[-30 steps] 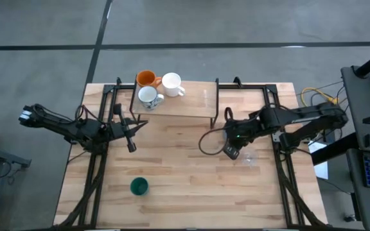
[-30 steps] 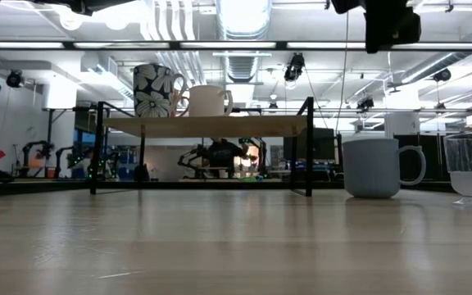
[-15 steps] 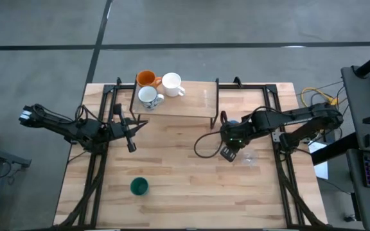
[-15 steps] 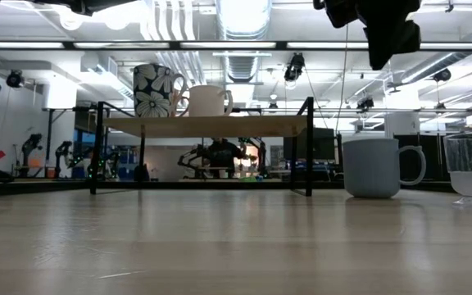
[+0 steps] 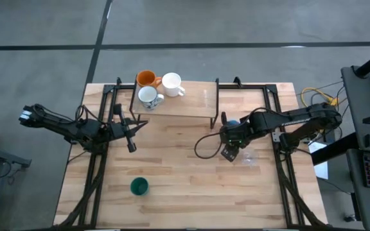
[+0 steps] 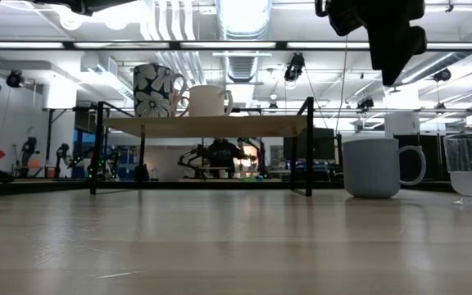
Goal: Stack small to large cups/mugs on shelf
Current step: Put the blue mug on the shelf
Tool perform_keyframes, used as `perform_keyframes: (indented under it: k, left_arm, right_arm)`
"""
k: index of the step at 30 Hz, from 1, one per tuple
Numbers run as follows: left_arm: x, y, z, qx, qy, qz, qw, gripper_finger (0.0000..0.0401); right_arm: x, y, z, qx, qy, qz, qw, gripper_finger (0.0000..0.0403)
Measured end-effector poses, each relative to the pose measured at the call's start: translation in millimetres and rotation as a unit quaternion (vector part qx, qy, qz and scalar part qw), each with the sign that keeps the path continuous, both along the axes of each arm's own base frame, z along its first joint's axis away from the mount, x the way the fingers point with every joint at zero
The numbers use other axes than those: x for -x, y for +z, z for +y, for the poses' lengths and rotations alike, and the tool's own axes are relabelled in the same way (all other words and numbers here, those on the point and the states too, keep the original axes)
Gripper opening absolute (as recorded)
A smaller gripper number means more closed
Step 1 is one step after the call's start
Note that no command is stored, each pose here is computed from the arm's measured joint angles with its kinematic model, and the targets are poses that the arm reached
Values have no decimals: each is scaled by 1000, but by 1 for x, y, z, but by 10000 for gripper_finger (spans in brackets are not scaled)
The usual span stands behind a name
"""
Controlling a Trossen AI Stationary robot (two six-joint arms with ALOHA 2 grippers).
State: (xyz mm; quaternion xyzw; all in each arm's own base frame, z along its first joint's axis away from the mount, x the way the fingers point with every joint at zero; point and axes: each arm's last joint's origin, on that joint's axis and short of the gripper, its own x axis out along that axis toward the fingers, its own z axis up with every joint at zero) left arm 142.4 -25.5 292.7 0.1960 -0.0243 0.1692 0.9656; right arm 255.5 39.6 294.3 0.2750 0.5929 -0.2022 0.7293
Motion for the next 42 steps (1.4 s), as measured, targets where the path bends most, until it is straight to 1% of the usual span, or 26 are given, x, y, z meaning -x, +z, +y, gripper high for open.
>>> perform_keyframes:
  k: [4, 8, 20, 33, 42]
  left_arm:
    - [0, 0, 0, 0, 0, 0, 1000, 0]
    - [0, 0, 0, 0, 0, 0, 1000, 0]
    - [0, 0, 0, 0, 0, 0, 1000, 0]
    - [0, 0, 0, 0, 0, 0, 1000, 0]
    - [0, 0, 0, 0, 0, 0, 1000, 0]
  right_arm:
    - [-1, 0, -4, 1, -4, -1, 1000, 266]
    - [-2, 0, -4, 2, -3, -4, 1000, 282]
    - [-2, 0, -4, 4, -3, -5, 1000, 274]
    - [-2, 0, -8, 62, -1, -11, 998, 261]
    - [2, -16, -16, 77, -13, 16, 997, 258]
